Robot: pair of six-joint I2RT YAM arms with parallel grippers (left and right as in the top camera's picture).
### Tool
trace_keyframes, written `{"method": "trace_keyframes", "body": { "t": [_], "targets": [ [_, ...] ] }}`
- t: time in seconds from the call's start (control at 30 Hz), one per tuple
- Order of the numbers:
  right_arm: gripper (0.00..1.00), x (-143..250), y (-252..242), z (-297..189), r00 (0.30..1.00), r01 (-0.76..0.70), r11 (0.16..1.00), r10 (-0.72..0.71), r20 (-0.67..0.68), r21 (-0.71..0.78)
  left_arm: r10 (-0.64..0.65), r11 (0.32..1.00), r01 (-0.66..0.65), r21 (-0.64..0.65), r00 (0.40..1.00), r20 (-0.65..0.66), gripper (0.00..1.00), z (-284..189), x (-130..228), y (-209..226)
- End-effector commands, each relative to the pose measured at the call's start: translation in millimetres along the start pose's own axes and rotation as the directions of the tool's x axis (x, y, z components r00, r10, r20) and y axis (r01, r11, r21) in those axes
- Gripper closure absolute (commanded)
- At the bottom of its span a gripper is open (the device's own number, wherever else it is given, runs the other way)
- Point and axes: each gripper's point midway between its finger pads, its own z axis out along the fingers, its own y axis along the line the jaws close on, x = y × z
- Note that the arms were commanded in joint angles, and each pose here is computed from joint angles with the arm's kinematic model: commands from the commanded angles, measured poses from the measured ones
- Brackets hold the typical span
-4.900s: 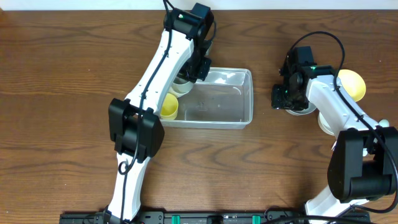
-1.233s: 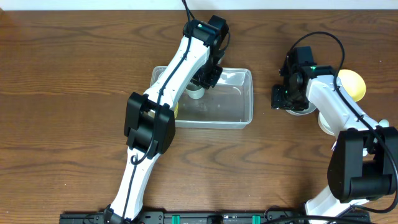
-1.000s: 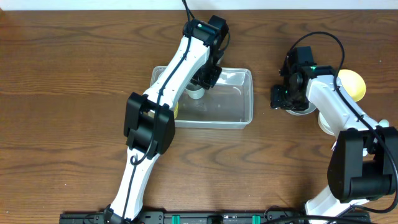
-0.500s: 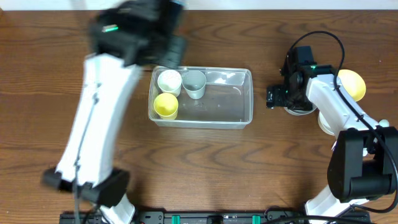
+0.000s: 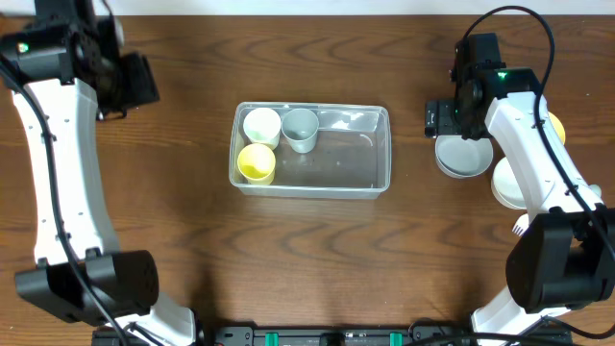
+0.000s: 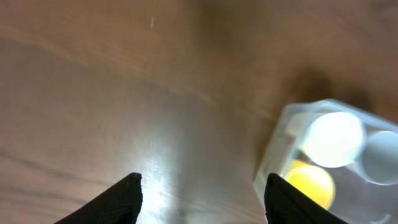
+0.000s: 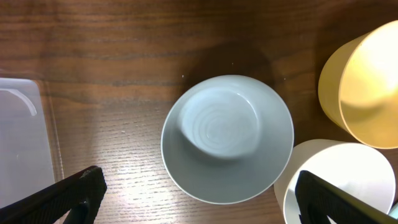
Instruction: Pack container
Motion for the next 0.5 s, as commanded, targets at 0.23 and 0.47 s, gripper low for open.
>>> {"method": "trace_keyframes", "body": {
  "t": [0.23, 0.47],
  "targets": [
    [0.02, 16.8, -5.1, 18.7, 0.995, 0.082, 0.997, -0.081, -0.063, 0.009, -0.088, 0.996, 0.087, -0.012, 0.959, -0.270, 0.37, 124.4, 90.4, 18.0],
    [0.02, 24.9, -3.2, 38.3, 0.990, 0.094, 0.996, -0.092, -0.105, 0.011, -0.064, 0.998, 0.066, 0.001, 0.980, -0.187, 0.37, 131.9, 114.5, 10.6]
  ]
}}
